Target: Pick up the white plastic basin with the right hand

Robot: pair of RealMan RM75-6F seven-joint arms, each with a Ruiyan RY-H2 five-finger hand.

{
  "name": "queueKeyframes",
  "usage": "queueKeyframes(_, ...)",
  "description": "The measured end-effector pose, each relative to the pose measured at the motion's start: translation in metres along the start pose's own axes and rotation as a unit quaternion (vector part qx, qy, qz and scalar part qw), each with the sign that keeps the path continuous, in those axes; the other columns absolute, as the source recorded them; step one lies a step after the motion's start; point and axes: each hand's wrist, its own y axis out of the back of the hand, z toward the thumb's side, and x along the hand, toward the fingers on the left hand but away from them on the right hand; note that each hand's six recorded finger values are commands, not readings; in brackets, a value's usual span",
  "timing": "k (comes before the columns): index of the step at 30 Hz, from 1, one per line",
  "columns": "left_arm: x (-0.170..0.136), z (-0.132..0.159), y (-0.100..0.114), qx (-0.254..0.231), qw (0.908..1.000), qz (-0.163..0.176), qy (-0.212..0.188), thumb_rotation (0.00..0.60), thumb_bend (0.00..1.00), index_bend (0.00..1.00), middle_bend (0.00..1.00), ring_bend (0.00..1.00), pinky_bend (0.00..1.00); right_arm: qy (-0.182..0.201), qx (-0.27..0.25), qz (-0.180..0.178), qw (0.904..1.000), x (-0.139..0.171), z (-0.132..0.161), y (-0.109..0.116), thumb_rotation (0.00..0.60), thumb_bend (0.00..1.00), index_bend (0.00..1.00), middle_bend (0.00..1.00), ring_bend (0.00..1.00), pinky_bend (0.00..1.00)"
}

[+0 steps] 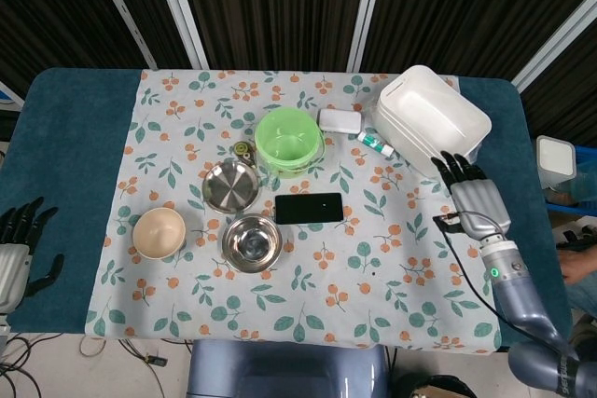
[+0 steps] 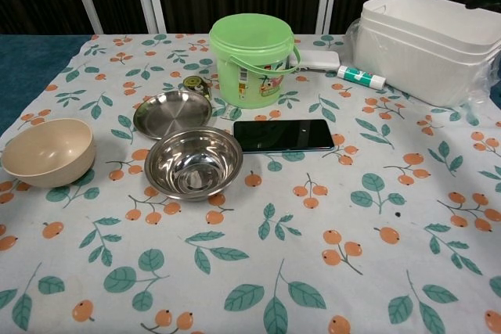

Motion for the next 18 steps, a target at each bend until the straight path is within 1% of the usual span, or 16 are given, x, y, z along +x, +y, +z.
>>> queueKeyframes(4,0.000,0.000,0.000,0.000,1.0000,-0.002,0.002,0.600,0.39,0.12,0.00,0.00,0.00,-0.014,-0.001,0.003,0.9999,-0.027,0.008,0.002,0.600,0.19,0.02,0.11,0.08,0.17)
queueKeyframes(9,0.001,-0.002,0.001,-0.002,1.0000,-0.002,0.007,0.600,0.39,0.12,0.00,0.00,0.00,-0.028,0.016,-0.011,0.9994,-0.069,0.023,0.012,0.600,0.19,0.03,0.14,0.12,0.17)
queueKeyframes(12,0.002,-0.003,0.001,-0.002,1.0000,-0.003,0.008,0.600,0.39,0.12,0.00,0.00,0.00,-0.037,0.026,-0.010,0.9989,-0.086,0.026,0.012,0.600,0.21,0.03,0.14,0.12,0.19)
queueKeyframes(15,0.003,-0.003,0.001,-0.002,1.0000,-0.002,0.009,0.600,0.39,0.12,0.00,0.00,0.00,-0.047,0.030,-0.003,0.9984,-0.097,0.025,0.008,0.600,0.21,0.04,0.14,0.13,0.20)
queueKeyframes(18,0.004,-0.004,0.001,-0.003,0.9999,-0.002,0.011,0.600,0.39,0.12,0.00,0.00,0.00,-0.062,0.015,0.010,0.9979,-0.104,0.021,0.001,0.600,0.21,0.05,0.15,0.15,0.21)
